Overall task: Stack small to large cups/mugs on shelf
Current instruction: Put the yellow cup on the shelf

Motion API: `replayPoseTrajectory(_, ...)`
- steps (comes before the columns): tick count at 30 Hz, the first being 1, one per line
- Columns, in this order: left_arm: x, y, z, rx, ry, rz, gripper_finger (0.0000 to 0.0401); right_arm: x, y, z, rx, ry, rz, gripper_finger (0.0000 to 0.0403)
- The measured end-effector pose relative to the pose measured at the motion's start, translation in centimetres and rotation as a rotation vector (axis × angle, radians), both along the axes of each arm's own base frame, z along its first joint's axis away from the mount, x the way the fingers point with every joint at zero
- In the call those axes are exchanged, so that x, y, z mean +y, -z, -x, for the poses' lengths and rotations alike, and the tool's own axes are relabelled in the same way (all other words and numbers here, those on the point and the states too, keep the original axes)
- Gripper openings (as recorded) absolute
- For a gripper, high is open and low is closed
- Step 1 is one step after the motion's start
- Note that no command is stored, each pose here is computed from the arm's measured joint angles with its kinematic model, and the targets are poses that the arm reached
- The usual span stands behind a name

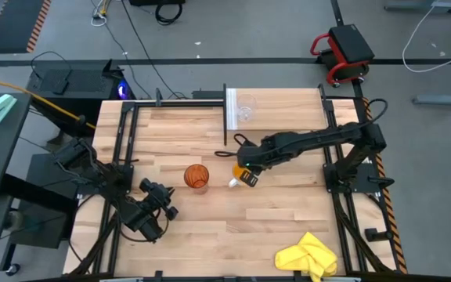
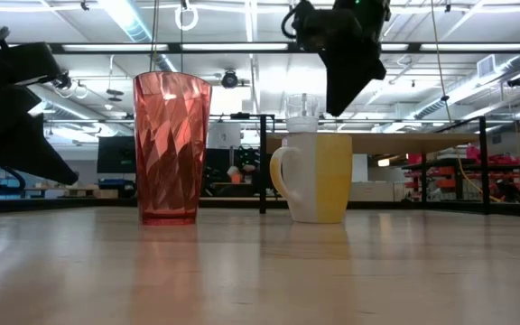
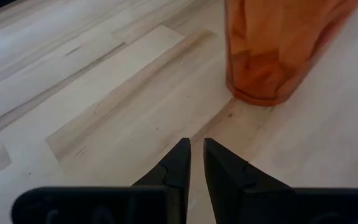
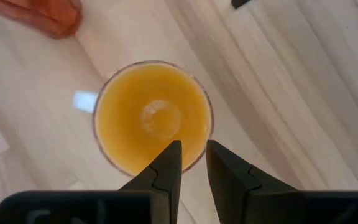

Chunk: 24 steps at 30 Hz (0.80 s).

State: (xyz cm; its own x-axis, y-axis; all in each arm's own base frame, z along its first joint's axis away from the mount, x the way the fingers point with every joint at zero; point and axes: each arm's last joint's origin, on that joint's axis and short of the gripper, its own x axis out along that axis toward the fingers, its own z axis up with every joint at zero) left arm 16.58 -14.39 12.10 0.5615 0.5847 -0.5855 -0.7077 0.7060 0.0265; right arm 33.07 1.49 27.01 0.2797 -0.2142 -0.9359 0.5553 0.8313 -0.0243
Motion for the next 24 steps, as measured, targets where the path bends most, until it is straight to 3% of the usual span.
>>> replayPoseTrajectory(24, -0.1, 0.0, -0.1, 0.009, 0.018, -0.001, 0.0057, -1.1, 2.4, -0.3, 0.038, 0.036, -0.032, 0.0082)
